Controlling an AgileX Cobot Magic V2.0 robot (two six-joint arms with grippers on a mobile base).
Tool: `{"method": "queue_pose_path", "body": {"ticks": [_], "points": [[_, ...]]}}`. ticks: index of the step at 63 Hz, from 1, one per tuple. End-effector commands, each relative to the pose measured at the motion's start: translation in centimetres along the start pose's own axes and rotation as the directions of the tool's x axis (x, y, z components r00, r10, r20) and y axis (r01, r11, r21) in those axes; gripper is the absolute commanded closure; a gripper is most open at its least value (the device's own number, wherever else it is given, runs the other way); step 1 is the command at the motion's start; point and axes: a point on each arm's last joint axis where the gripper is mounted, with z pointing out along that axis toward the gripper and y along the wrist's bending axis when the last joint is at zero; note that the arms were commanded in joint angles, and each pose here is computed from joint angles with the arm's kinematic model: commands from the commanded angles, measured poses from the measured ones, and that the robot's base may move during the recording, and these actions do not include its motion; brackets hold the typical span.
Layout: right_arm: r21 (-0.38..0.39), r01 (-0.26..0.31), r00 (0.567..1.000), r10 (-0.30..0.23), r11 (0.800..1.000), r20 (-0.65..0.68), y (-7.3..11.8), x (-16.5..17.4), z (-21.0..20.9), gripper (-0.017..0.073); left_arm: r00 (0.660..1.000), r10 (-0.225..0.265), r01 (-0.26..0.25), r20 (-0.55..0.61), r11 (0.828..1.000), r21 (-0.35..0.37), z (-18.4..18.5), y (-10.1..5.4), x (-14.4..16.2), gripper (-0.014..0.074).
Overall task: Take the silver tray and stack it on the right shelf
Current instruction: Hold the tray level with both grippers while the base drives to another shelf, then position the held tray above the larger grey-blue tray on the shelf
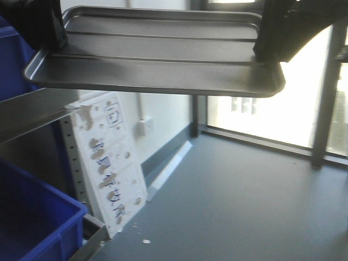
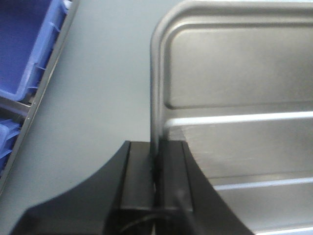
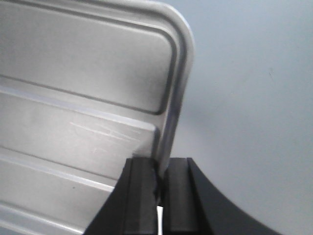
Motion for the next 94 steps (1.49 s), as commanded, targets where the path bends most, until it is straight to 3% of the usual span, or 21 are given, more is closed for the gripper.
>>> {"method": "queue_pose_path", "body": {"ticks": [1,94], "points": [[-0.050,0.035,0.993,-0.029,0.998,0.111,0.52,-0.90,-2.19,0.0503,0.995,-0.002,-0.002,0.101,0.999,0.037,-2.15,0.09,-0.79,0.0688],[-0.050,0.035,0.993,-0.029,0.998,0.111,0.52,-0.90,-2.19,0.0503,0.995,-0.003,-0.001,0.100,0.999,0.039,-2.15,0.07,-0.78,0.0688]]}}
